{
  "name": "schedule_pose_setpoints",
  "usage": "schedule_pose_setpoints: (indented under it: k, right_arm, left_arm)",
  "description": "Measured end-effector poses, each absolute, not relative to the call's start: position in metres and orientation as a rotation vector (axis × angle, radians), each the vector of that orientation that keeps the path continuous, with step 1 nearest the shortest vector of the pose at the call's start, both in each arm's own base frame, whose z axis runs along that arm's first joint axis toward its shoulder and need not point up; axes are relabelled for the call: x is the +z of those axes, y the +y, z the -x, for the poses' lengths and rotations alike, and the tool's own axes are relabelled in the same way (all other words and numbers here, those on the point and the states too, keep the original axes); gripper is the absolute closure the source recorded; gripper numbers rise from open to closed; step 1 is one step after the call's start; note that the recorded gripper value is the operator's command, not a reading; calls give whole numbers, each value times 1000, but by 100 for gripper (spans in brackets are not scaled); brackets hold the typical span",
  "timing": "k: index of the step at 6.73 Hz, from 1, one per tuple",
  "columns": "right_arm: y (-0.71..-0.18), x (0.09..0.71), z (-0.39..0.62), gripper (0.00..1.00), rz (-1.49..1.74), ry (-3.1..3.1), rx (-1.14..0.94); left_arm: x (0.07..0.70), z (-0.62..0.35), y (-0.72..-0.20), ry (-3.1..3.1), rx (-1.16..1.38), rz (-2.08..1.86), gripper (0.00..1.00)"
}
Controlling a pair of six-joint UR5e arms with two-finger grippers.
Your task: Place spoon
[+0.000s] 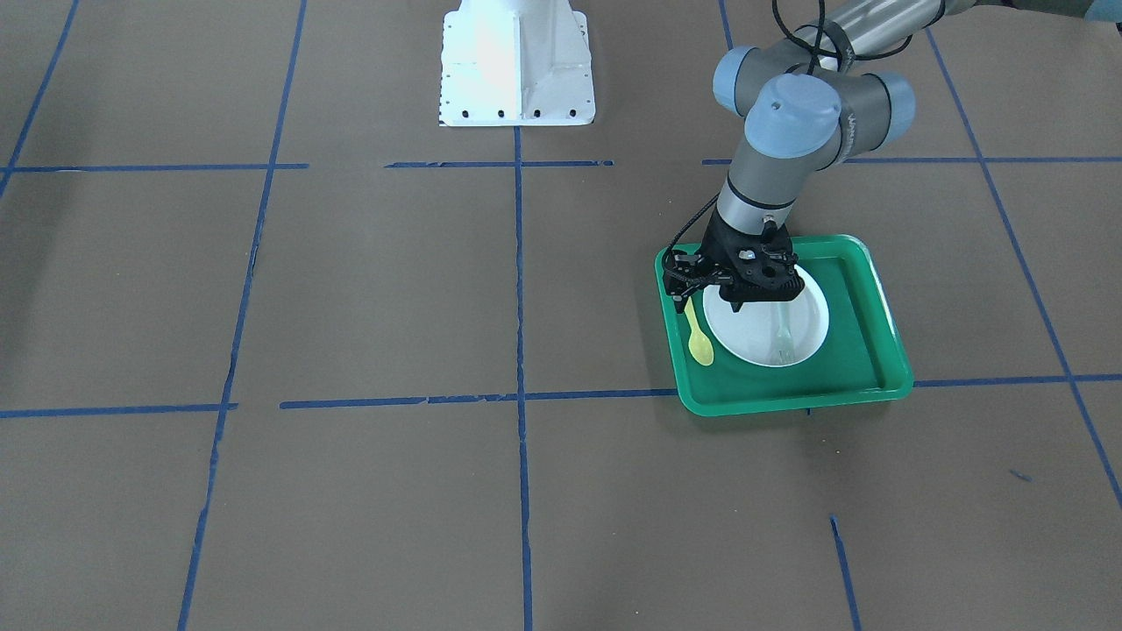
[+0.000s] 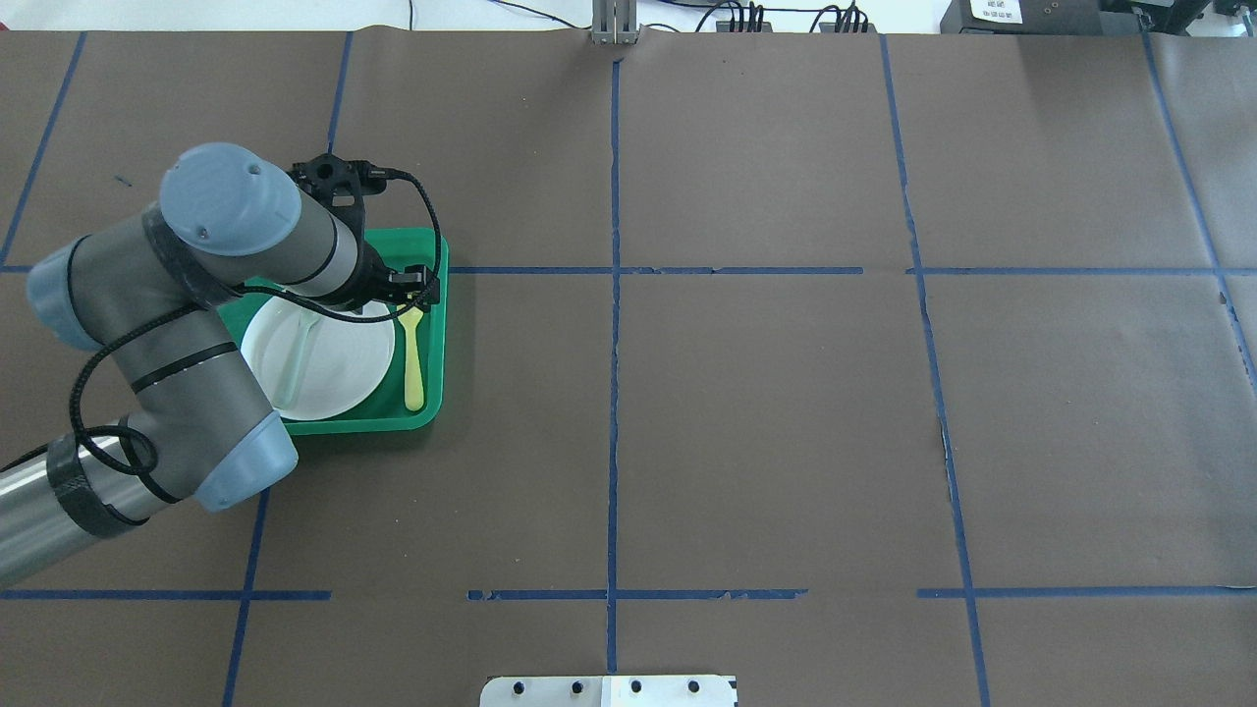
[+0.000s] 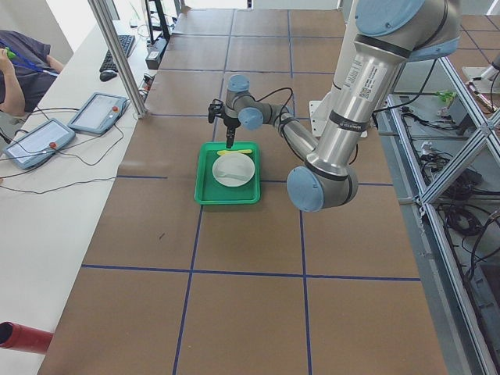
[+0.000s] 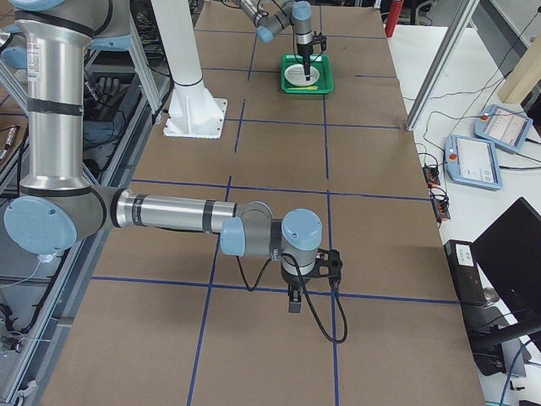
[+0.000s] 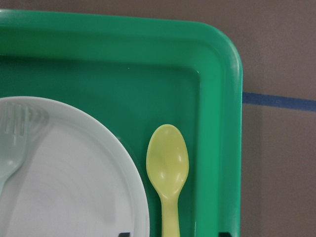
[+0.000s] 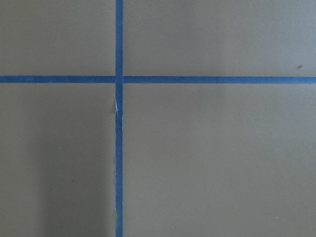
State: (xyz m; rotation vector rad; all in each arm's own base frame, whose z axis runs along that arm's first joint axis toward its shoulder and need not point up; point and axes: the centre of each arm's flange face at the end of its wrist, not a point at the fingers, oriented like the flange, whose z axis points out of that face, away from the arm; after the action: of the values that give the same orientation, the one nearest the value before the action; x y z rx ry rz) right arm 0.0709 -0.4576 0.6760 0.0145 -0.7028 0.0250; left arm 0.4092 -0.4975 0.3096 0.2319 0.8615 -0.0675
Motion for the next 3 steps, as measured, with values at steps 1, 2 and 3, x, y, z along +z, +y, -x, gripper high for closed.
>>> schedule_pose_setpoints:
  k: [1, 2, 3]
  right_arm:
    - [-458, 676, -71, 0, -14, -703, 25]
    - [-457, 676, -71, 0, -14, -703, 25]
    - [-458, 676, -71, 0, -14, -703, 25]
  left_arm:
    - [312, -366, -505, 858, -21, -282, 1]
    - [332, -320, -514, 840, 24, -296, 1]
    - [364, -270, -523, 800, 77, -312, 1]
